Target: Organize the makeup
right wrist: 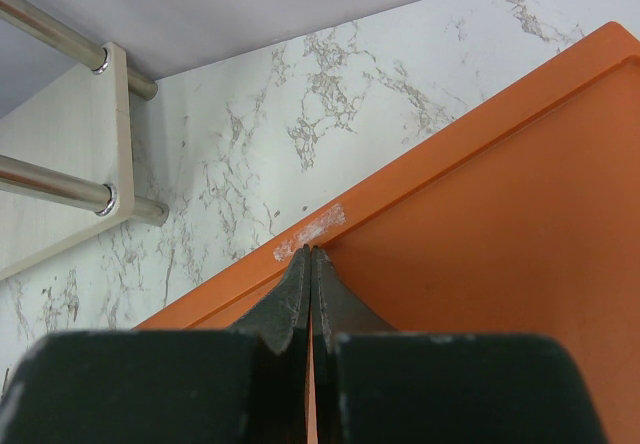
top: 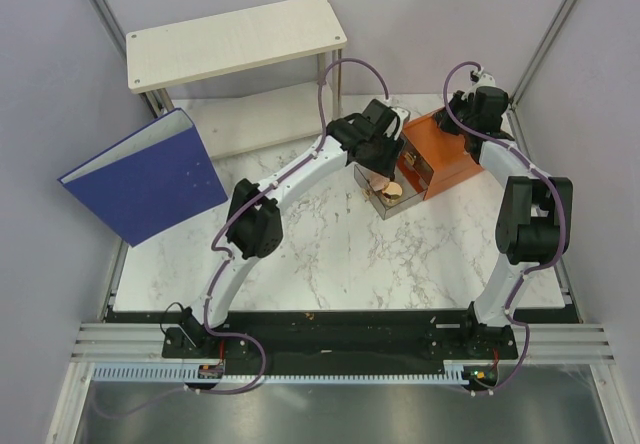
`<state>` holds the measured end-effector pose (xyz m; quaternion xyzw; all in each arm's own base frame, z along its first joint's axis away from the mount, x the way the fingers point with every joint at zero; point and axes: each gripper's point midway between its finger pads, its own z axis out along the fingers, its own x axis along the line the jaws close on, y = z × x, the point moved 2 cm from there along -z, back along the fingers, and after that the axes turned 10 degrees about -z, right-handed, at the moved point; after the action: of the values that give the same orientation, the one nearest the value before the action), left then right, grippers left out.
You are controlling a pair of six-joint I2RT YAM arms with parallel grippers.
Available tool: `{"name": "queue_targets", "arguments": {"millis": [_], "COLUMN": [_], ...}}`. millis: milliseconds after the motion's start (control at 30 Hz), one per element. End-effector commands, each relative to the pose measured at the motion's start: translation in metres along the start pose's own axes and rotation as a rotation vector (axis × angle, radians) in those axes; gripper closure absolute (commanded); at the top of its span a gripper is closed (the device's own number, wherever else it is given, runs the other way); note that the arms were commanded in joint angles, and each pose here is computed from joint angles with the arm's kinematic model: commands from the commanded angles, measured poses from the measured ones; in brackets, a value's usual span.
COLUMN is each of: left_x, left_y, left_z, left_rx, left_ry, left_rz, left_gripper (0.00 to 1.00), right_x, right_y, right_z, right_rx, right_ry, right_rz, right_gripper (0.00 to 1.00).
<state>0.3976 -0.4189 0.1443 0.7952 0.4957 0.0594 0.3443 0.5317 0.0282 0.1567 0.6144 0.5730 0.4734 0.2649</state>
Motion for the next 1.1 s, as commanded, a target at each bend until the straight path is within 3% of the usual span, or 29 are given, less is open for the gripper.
{"name": "queue_targets", "arguments": {"millis": [0,167,233,267,333,400,600,1067], "left_x": [-0.01,0.007,0.013,0.018,0.025,0.027,0.041,0.047], "left_y": [0.036,0.032,0.017,0.018,0.003,0.001,-0.018,-0.027], "left_z": [-0.033,-0.051,-0.051,-0.058,-0.054,-0.055,-0.037,0.018], "left_rx": [-0.112,-0.09,-0.027,-0.021,0.032,0.051,0.152,0.209], "left_ry": [-0.038,-0.046,-0.084,-0.112,-0.144,-0.21,-0.259,-0.244], "left_rz": [-0.016,-0.106,-0.179,-0.227,-0.279,-0.347,-0.508,-0.572], "left_gripper": [0.37,0.37,0.47,0.65,0.88,0.98,0.98,0.98], "right_x": [-0.026,-0.026,-0.027,-0.026,-0.026,-0.027,-0.028,-0.029], "right_y": [-0.208,-0.208,-0.207,-0.208,-0.208,-0.208,-0.21,-0.212], "right_z": [-0.045,-0.044,-0.044,-0.044,-0.044,-0.043,-0.043,-0.042], "right_rx": [0.714,0.713,0.712,0.713,0.714,0.714,0.718,0.722], "right_ry": [-0.128,-0.127,-0.128,-0.128,-0.128,-0.128,-0.13,-0.135], "right_rz": [0.133,0.132,0.134,0.13,0.131,0.131,0.133,0.129], "right_gripper": [1.0,1.0,1.0,1.0,1.0,1.0,1.0,1.0]}}
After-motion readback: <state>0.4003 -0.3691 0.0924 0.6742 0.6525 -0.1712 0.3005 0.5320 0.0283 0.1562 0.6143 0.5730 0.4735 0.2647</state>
